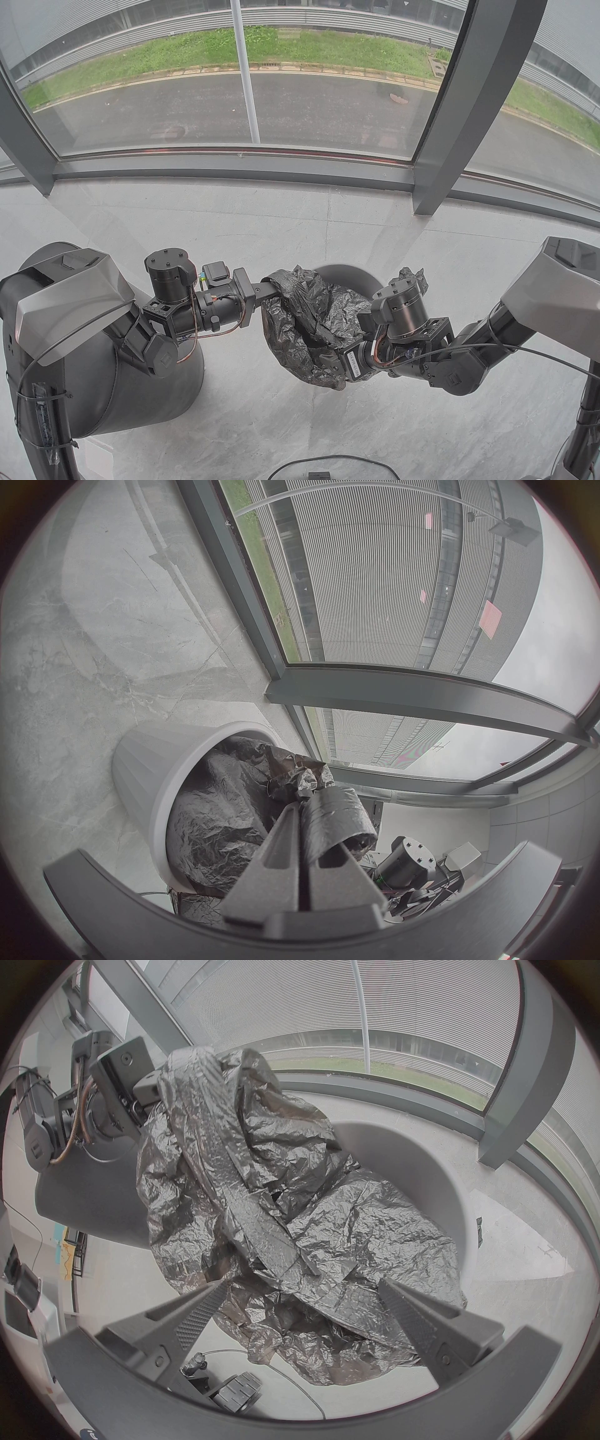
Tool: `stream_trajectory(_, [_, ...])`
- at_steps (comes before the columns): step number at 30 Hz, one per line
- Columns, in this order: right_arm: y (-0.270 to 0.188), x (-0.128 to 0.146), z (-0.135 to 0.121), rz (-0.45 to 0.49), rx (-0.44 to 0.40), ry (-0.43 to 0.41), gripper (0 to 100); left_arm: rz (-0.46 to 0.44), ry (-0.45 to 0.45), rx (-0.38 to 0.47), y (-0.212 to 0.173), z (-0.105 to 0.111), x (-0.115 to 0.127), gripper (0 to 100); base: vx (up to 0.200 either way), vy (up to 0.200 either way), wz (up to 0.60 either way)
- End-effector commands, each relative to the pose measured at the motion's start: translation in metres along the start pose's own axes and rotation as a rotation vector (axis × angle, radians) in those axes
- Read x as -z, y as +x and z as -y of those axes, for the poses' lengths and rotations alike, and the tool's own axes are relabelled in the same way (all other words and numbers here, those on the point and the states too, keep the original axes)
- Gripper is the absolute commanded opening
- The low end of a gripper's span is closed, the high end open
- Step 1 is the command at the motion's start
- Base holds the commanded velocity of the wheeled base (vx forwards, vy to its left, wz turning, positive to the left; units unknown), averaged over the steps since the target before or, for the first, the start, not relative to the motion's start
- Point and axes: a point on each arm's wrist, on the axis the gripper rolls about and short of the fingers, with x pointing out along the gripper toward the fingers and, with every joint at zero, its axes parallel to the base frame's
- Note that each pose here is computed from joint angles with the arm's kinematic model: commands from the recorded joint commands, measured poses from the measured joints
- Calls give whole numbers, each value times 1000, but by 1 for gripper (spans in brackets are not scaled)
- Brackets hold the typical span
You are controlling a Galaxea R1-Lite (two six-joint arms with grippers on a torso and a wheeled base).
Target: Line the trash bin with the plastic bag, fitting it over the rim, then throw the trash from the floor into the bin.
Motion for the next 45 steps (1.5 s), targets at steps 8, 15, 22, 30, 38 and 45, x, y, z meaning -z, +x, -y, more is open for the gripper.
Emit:
stream_trajectory(8, [11,6,-5,-20,4,-37,100,-1,-1,-2,0,-1,1,0,0,0,0])
stream_trajectory(15, [13,3,-4,-11,7,-40,100,-1,0,-1,0,-1,1,0,0,0,0])
stream_trajectory(22, [17,6,-2,-17,50,-33,0,1,1,-1,0,-1,1,0,0,0,0])
stream_trajectory(30, [17,7,-1,-18,54,-25,0,9,14,13,-1,-1,1,0,0,0,0])
stream_trajectory(38, [9,-5,18,22,92,7,0,14,13,11,-2,-1,0,0,0,0,0])
stream_trajectory(45, [-12,-31,39,140,132,45,0,16,10,5,-3,-4,0,0,0,0,0])
